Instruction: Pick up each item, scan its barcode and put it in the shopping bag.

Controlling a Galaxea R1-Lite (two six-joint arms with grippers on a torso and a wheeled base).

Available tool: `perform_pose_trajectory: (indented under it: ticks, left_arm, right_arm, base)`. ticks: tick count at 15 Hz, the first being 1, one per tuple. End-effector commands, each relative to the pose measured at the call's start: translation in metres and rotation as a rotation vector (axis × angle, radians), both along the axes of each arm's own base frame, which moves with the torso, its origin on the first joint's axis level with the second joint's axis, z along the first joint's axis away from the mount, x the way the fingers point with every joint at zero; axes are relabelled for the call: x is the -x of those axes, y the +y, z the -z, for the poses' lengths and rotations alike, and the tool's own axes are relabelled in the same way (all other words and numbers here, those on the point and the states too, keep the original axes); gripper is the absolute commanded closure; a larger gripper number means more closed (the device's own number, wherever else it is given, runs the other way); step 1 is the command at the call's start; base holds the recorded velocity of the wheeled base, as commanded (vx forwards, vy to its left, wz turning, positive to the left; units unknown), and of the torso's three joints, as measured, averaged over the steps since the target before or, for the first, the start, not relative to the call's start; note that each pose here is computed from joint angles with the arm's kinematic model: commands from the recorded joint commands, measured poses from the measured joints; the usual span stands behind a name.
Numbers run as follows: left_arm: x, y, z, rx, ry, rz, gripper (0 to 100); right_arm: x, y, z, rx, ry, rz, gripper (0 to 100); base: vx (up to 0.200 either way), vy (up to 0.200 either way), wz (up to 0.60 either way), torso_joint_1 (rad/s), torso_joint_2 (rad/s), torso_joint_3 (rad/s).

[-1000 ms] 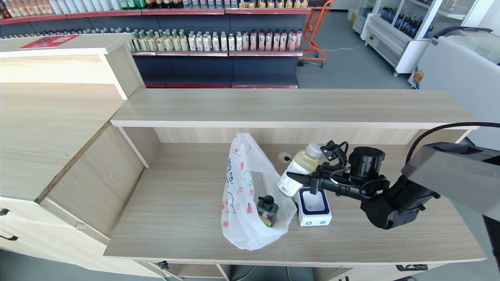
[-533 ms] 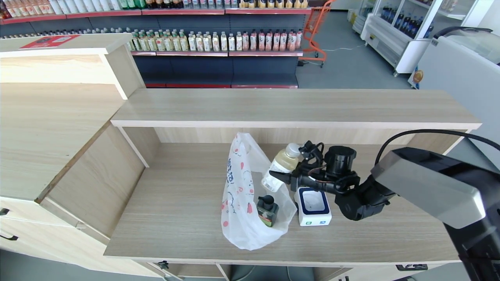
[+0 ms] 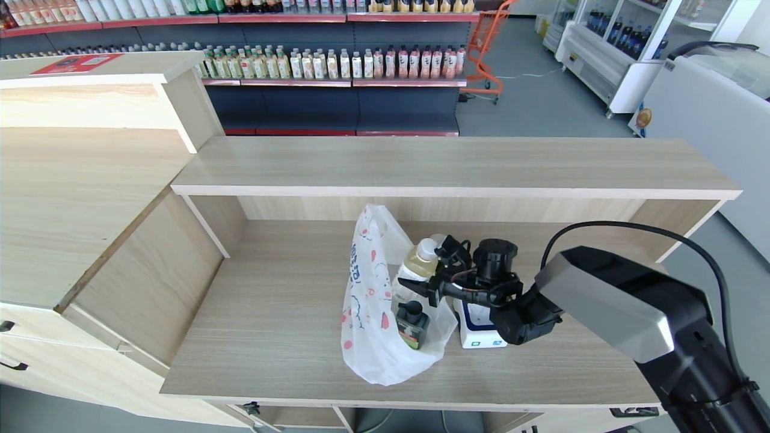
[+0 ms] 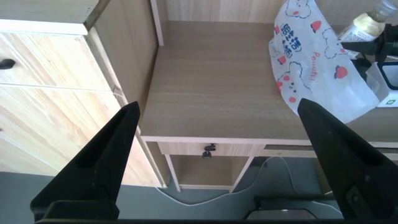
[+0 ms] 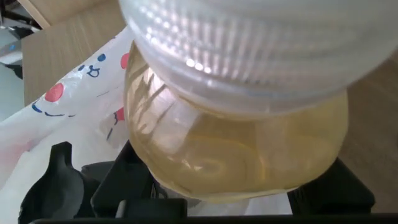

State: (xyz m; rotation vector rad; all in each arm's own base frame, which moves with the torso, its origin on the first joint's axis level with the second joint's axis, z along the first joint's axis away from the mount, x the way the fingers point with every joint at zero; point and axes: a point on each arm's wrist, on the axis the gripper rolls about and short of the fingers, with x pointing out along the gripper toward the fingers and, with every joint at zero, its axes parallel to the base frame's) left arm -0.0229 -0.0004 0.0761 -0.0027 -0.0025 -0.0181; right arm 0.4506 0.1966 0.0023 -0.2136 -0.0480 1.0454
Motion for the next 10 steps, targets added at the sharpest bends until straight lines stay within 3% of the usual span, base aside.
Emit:
perform_pose_trajectory:
  ticks: [1,5,6,10]
  left_arm:
    - [0.000,0.000,0.000,0.000,-0.001,0.000,0]
    - [0.000,0.000,0.000,0.000,-0.001,0.000,0]
    - [0.000,0.000,0.000,0.000,-0.001,0.000,0]
    - [0.000,0.000,0.000,0.000,-0.001,0.000,0]
  right_arm:
    - [-0.002,0.003,0.015,0.017,-0.002,-0.004,100]
    - [-0.004,0.002,0.020,0.035,-0.030,-0.004,100]
    - [-0.005,0.000,0.021,0.035,-0.030,-0.001,0]
    - [-0.008,-0.005,0.008,0.020,-0.043,0.010,0]
  base:
    - [0.000,0.000,0.00,0.000,0.00,0.000]
    - [0.000,0.000,0.00,0.000,0.00,0.000]
    - [0.000,0.000,0.00,0.000,0.00,0.000]
    - [0.000,0.000,0.00,0.000,0.00,0.000]
